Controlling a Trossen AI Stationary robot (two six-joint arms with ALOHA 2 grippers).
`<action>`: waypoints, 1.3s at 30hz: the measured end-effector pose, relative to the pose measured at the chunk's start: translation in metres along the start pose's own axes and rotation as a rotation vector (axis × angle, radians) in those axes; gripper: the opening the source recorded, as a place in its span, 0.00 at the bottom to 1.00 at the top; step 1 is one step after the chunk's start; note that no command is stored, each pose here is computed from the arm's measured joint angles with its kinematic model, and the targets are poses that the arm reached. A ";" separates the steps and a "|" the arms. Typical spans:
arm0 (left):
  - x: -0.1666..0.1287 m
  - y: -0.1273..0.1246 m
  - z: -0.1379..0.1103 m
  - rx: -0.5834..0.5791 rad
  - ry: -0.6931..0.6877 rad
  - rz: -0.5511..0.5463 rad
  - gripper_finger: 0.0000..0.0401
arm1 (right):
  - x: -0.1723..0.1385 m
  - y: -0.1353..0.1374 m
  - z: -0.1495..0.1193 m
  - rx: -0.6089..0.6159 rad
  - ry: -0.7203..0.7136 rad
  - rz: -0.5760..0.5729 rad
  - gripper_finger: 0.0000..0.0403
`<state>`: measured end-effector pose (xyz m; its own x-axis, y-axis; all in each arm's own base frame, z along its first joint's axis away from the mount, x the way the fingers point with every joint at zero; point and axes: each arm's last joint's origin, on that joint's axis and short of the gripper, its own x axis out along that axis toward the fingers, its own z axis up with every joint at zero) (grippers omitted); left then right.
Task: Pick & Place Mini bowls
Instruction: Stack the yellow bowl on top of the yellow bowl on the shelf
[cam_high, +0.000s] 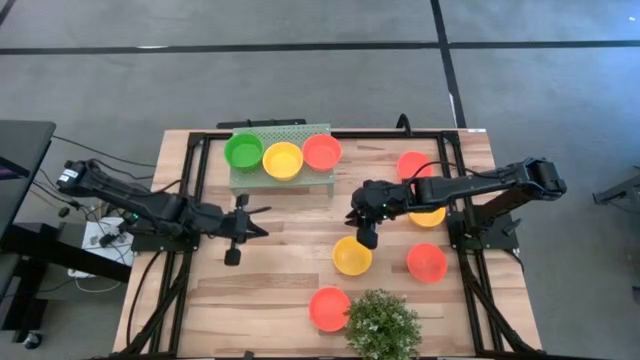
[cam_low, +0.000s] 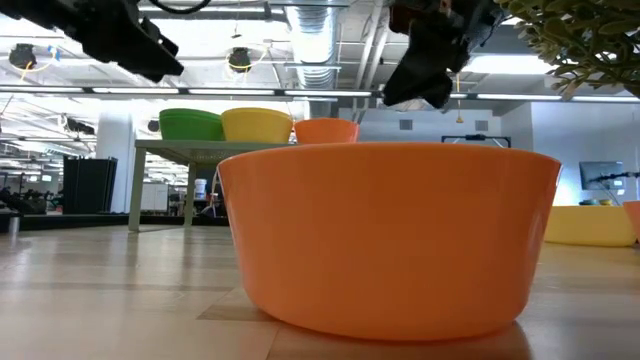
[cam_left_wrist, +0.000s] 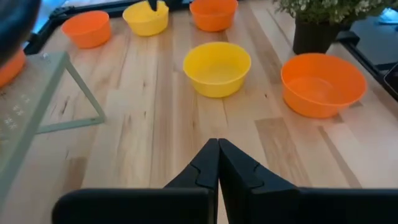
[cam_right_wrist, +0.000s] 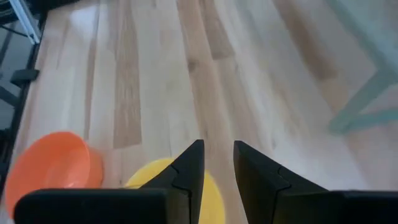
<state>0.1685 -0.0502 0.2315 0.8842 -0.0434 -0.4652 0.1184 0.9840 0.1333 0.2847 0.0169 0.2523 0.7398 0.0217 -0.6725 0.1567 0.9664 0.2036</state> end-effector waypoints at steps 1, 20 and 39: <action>0.001 0.000 -0.002 0.000 0.000 0.000 0.02 | 0.002 0.001 -0.005 0.014 0.012 0.000 0.20; 0.005 -0.001 -0.010 -0.034 -0.014 0.000 0.02 | 0.027 -0.006 -0.072 0.195 0.093 -0.067 0.20; 0.005 -0.001 -0.008 -0.042 -0.033 0.000 0.02 | 0.085 -0.008 -0.098 0.115 0.272 -0.046 0.05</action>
<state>0.1687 -0.0502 0.2223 0.8985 -0.0488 -0.4363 0.1003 0.9903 0.0959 0.2822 0.0358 0.1237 0.5300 0.0612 -0.8458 0.2708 0.9329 0.2372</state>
